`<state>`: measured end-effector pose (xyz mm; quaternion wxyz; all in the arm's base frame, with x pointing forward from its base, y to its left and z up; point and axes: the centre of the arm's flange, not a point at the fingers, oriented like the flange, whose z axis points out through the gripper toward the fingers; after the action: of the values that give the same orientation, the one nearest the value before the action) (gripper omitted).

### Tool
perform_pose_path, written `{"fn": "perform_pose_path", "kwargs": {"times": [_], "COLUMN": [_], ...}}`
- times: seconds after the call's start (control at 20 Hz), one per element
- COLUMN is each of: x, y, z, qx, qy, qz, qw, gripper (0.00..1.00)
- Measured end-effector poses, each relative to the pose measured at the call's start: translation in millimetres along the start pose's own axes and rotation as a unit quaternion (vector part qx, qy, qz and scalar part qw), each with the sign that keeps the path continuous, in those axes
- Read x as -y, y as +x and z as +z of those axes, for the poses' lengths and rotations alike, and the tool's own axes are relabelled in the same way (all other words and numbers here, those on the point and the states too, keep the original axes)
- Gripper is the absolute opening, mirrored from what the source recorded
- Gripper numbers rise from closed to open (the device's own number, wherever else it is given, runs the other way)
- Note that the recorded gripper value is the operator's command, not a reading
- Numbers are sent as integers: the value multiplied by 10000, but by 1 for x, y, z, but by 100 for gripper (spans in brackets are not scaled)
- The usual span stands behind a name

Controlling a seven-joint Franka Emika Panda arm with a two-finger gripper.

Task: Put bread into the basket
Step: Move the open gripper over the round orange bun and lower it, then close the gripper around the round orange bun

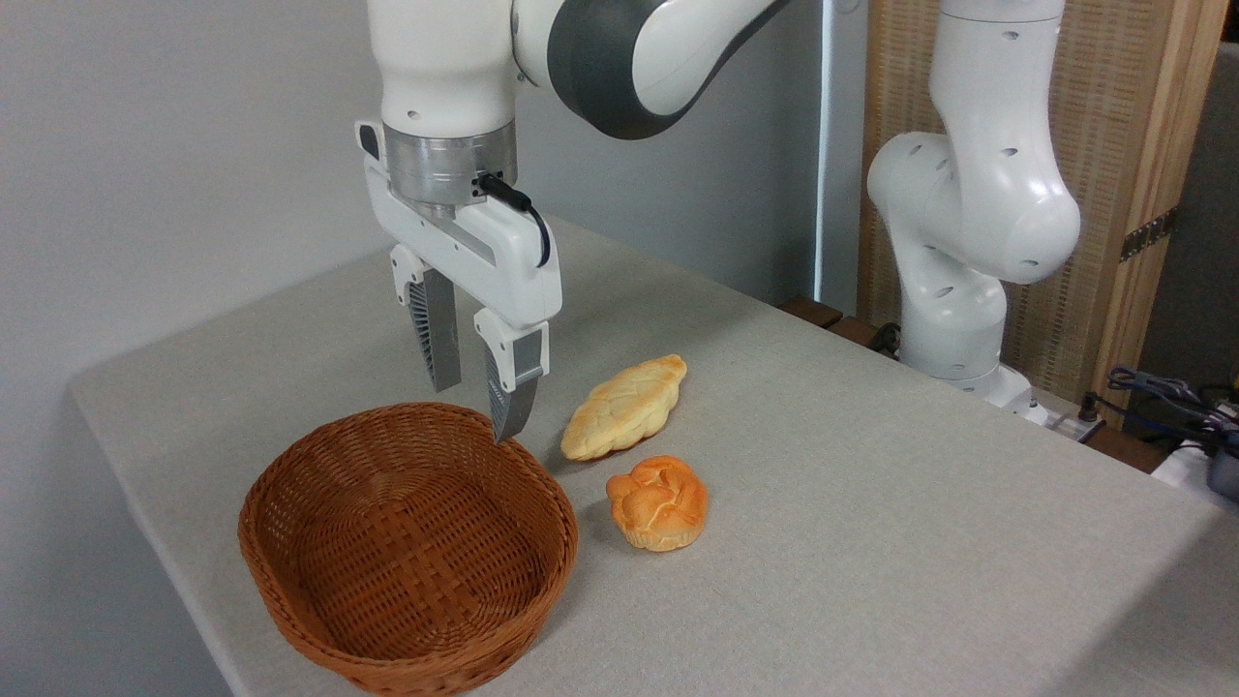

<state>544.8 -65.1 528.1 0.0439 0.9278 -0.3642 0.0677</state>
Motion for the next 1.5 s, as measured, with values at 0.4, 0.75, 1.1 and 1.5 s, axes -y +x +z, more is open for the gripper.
{"fn": "perform_pose_path", "kwargs": {"times": [0.4,0.75,1.1,1.5], "x": [0,0,-7,33], "y": [0,0,-31,-114], "z": [0,1,1,26], "qx": [4,14,539,703], "qy": [-2,-10,-289,-476], "qz": [1,0,315,708], "qw": [10000,10000,9976,9939], "gripper": [100,100,100,100]}}
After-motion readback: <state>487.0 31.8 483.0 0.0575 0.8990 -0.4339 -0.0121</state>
